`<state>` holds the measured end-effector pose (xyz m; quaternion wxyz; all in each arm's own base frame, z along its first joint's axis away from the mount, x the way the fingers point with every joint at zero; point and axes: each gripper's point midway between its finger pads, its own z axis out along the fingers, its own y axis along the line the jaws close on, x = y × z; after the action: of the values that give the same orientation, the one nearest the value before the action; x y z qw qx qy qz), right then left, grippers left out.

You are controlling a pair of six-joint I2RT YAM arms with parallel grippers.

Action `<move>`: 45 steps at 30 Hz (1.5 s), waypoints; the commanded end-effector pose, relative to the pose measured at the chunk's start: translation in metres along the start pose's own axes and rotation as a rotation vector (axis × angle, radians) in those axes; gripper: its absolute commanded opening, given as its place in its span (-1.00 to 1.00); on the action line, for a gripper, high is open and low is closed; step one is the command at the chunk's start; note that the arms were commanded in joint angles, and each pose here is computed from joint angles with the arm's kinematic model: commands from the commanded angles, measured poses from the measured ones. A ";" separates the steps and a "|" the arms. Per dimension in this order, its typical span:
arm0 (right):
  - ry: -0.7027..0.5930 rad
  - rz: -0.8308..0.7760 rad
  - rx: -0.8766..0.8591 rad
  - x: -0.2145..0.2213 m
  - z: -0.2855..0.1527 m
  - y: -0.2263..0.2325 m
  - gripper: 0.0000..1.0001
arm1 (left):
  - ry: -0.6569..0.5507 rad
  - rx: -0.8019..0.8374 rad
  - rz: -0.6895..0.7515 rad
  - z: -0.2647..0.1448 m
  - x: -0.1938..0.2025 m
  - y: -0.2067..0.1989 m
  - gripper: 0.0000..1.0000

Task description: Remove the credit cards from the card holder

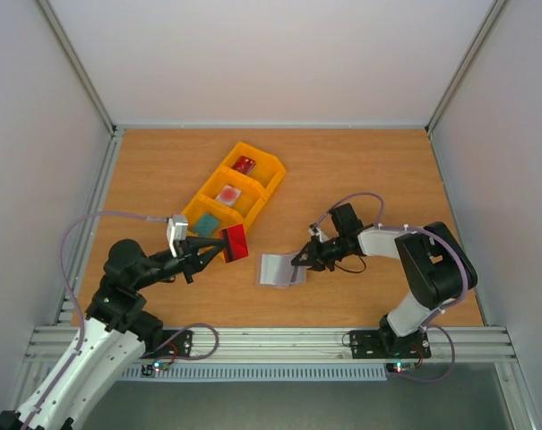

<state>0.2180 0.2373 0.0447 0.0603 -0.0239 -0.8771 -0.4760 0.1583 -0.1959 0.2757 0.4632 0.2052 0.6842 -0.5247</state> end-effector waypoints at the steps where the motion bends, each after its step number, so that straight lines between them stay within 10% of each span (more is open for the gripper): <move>1: -0.019 0.029 -0.039 -0.002 -0.005 -0.001 -0.61 | -0.047 0.024 0.040 0.000 -0.012 -0.006 -1.00; 6: -0.096 0.043 0.032 -0.002 -0.024 -0.013 0.01 | -0.037 0.017 0.029 0.007 -0.015 0.000 -0.99; 13: -0.325 -0.049 0.292 -0.011 -0.091 -0.008 0.32 | -0.032 0.107 0.102 0.015 -0.030 -0.017 -1.00; 16: -0.456 -0.282 0.314 -0.013 -0.129 0.043 0.94 | -0.043 0.157 0.137 0.016 -0.037 -0.026 -0.99; 22: -0.475 -1.070 -0.123 0.071 -0.139 0.230 0.97 | -0.055 0.218 0.167 0.020 -0.047 -0.036 -0.99; 31: -0.352 -1.319 -0.295 0.097 -0.088 0.292 0.94 | -0.037 0.278 0.208 0.019 -0.051 -0.051 -1.00; 36: -0.231 -1.282 -0.313 0.097 -0.065 0.287 0.67 | -0.027 0.293 0.208 0.020 -0.047 -0.053 -0.99; 43: -0.205 -1.296 -0.385 0.101 -0.062 0.297 -0.90 | -0.008 0.293 0.202 0.025 -0.042 -0.050 -1.00; 45: -0.215 -1.304 -0.384 0.101 -0.064 0.298 -0.98 | -0.009 0.290 0.201 0.026 -0.043 -0.050 -0.99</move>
<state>0.1574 0.3401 0.3173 -0.3120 0.4342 -0.6491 -0.5412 0.1561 -0.2270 0.3179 0.4536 0.3095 0.6093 -0.5721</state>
